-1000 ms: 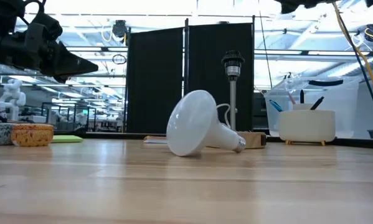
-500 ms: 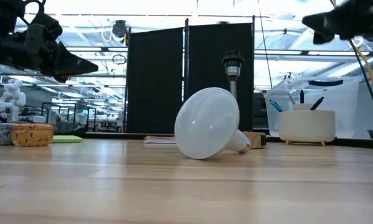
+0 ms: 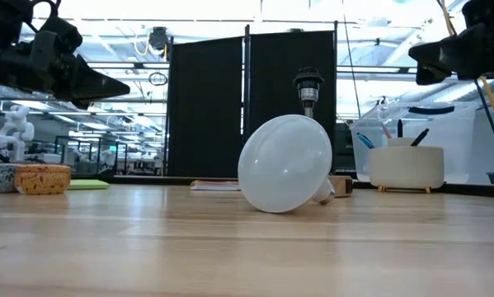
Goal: Screw lightbulb
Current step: Return to Home Position
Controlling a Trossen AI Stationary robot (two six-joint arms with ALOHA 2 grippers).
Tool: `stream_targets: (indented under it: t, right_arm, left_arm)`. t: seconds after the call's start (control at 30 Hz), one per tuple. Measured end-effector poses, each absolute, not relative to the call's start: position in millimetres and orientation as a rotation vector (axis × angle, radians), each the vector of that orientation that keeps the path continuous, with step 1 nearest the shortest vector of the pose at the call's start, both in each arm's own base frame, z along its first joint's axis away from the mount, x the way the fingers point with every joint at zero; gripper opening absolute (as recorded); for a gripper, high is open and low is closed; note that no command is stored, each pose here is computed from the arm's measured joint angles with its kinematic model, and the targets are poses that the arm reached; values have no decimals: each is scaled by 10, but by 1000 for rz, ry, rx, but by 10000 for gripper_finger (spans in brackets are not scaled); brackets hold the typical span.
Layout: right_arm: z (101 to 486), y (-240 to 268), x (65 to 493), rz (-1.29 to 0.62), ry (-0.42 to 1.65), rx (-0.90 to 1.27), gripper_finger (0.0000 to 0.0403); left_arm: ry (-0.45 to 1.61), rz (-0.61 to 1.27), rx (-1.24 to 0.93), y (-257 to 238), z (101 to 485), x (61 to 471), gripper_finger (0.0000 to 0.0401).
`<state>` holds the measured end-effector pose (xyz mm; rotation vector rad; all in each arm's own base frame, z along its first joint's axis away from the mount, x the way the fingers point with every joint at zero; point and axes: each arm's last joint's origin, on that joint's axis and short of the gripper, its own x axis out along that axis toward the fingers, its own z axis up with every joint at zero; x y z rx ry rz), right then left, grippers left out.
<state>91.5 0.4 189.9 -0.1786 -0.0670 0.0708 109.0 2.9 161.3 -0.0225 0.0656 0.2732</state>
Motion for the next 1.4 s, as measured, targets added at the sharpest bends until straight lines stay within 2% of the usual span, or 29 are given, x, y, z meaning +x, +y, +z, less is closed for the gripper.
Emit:
stream_targets:
  t: [0.17, 1.4]
  right_arm:
    - [1764, -22, 959, -6, -69, -163, 0]
    - [1727, -18, 968, 13, -60, -118, 0]
  left_arm:
    - [68, 271, -7, 28, 1613, 1090, 0]
    - [147, 190, 7, 6, 1538, 1088, 0]
